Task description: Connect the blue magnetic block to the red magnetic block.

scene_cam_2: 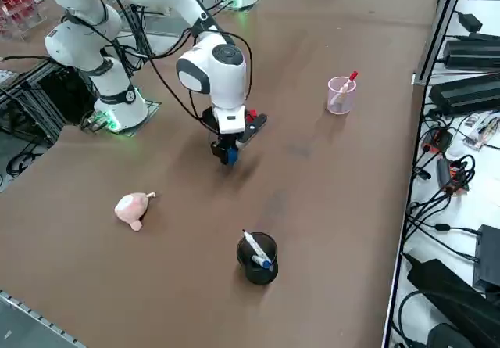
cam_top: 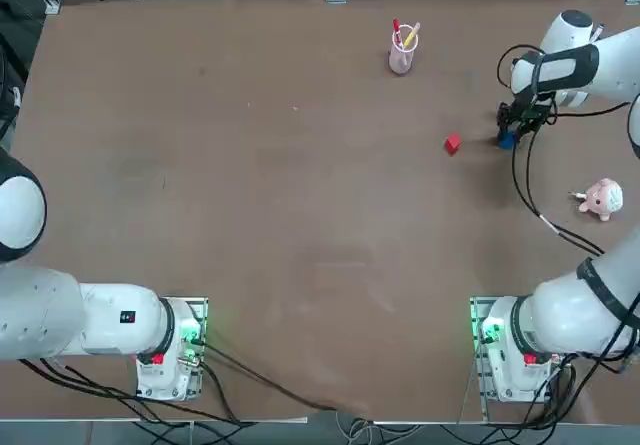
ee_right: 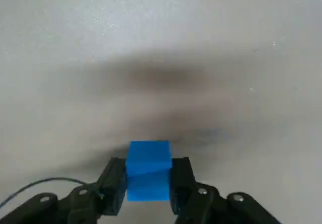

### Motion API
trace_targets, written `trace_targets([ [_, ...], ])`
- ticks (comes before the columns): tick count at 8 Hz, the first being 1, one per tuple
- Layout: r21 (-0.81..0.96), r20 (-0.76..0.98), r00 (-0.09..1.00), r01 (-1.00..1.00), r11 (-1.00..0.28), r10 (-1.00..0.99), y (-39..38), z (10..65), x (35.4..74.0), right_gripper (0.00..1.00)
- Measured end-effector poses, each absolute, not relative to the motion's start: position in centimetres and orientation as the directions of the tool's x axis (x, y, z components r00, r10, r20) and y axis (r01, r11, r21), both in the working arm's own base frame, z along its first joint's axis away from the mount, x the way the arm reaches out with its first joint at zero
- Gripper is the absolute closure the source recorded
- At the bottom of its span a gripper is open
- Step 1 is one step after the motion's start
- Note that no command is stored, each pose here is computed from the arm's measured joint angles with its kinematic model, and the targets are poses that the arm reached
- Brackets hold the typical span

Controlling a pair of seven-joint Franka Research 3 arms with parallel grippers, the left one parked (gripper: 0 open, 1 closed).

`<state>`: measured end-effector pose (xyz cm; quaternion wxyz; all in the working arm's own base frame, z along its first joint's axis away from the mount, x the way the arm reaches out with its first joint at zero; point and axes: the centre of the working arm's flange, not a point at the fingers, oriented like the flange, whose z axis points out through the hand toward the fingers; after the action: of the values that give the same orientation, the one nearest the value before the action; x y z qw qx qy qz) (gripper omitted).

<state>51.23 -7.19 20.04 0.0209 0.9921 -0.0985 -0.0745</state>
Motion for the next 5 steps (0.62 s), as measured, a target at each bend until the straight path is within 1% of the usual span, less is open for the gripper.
trace_targets([
  [5,0.049,-0.119,0.986,-0.116,-0.992,-0.121,-3.1,20.8,52.5,0.53],
])
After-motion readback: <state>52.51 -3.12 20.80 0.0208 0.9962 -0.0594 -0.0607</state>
